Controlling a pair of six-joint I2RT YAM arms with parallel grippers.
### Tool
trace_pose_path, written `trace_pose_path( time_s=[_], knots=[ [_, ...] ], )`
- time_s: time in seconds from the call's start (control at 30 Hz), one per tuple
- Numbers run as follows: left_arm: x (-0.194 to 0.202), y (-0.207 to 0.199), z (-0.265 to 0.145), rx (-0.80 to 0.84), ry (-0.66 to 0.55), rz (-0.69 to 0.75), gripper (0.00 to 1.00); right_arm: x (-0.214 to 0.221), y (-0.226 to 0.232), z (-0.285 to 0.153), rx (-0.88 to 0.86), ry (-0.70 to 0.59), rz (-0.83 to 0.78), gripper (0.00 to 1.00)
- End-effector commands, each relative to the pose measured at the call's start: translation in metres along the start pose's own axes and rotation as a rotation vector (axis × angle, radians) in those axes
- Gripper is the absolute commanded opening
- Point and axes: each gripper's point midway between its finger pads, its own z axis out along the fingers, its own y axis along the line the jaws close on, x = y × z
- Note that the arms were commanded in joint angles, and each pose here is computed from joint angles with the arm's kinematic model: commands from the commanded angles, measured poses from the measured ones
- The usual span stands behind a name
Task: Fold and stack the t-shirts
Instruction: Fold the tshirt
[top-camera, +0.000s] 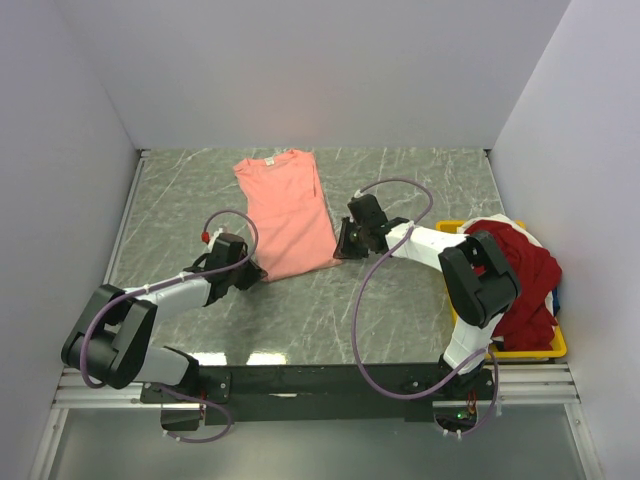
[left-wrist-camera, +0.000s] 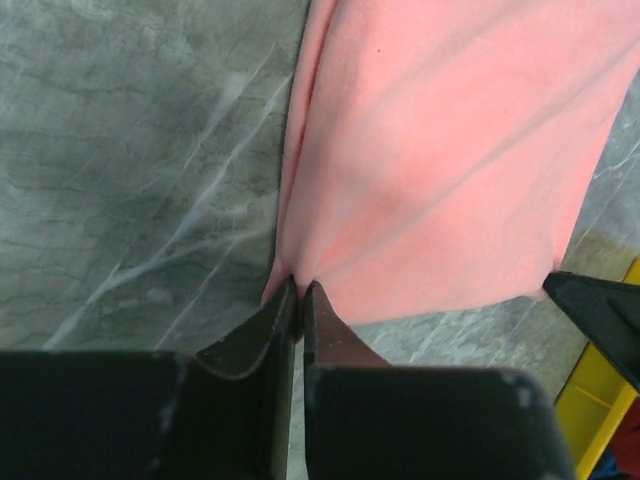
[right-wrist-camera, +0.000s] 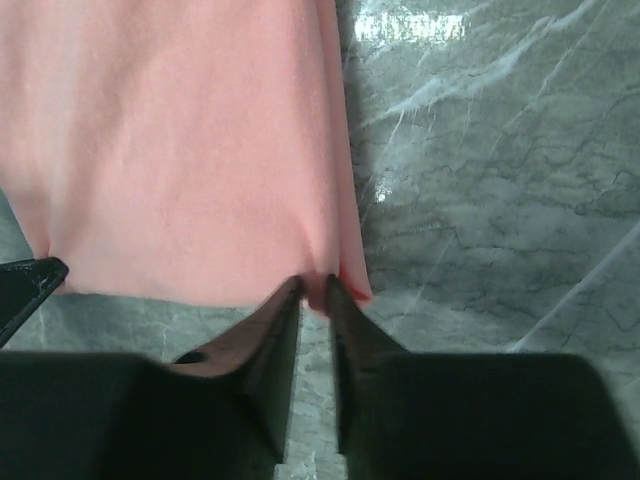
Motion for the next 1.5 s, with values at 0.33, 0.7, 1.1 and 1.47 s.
trace_pose_path(
  time_s=[0.33,0.7,1.1,1.47],
  knots=[
    [-0.004,-0.001,-0.024,-0.031,0.006,0.077,0.01,0.0,-0.019,-0.031,0.094,-0.031,-0.017,0.0],
    [0.024,0.021,-0.049,-0.018,0.099,0.1,0.01,0.055,-0.035,-0.064,0.04,-0.003,-0.01,0.0],
    [0.064,0.041,-0.069,0.014,0.197,0.112,0.46,0.124,-0.042,-0.073,0.061,0.054,-0.03,0.0],
    [-0.002,-0.049,-0.088,0.132,0.032,0.16,0.23,0.071,-0.019,-0.111,0.062,-0.106,-0.07,0.38]
  ],
)
